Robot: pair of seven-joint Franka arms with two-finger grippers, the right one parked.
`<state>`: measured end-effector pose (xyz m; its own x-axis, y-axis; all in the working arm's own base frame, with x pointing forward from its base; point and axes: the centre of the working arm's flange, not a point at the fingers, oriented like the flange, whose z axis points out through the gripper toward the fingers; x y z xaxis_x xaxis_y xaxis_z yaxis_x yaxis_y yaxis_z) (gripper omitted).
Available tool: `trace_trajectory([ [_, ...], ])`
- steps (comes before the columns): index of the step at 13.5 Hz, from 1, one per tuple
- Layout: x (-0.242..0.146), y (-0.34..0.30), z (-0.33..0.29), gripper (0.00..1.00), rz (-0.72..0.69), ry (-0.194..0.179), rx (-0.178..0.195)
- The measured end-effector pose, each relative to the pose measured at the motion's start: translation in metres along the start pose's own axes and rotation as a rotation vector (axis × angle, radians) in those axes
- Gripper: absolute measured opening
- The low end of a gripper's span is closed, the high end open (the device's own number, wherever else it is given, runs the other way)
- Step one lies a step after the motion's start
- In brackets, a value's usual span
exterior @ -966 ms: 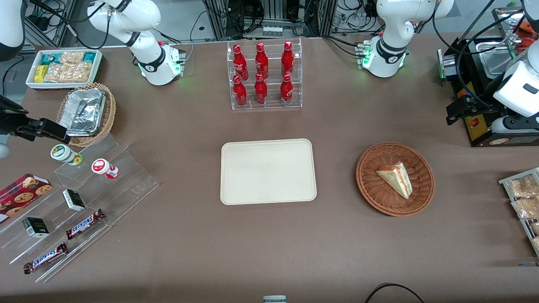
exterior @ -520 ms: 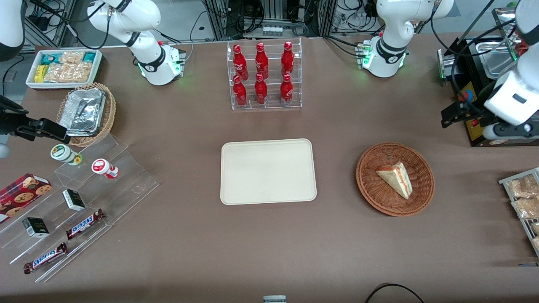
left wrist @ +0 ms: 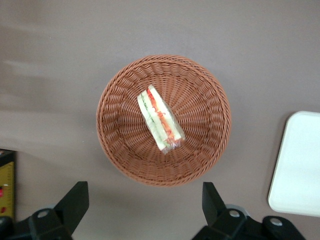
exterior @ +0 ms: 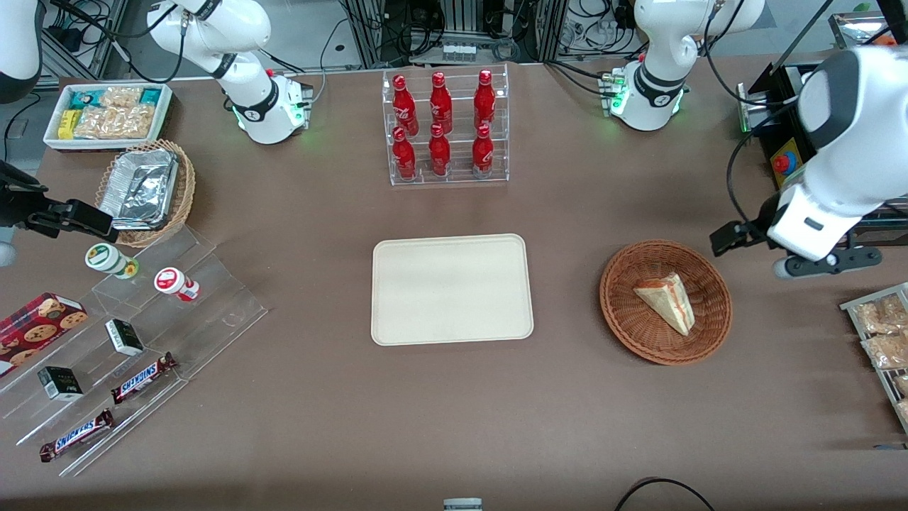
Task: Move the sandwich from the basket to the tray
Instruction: 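Lower the open left gripper over the sandwich in the wicker basket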
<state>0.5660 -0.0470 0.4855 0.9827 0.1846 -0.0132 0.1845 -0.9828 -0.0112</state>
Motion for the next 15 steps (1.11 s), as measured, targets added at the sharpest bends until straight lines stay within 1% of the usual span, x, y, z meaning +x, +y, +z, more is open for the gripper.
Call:
trace_trajectory([
  [3, -0.004, 0.0, 0.042, 1.0, -0.079, 0.046, -0.016],
  [6, -0.013, -0.002, 0.084, 1.0, -0.202, 0.094, -0.039],
  [7, -0.017, -0.002, 0.097, 1.0, -0.234, 0.103, -0.045],
  [10, -0.026, -0.002, 0.125, 1.0, -0.289, 0.086, -0.042],
  [12, -0.024, 0.006, 0.137, 1.0, -0.311, 0.096, -0.051],
  [15, -0.026, 0.024, 0.166, 1.0, -0.325, 0.089, -0.058],
])
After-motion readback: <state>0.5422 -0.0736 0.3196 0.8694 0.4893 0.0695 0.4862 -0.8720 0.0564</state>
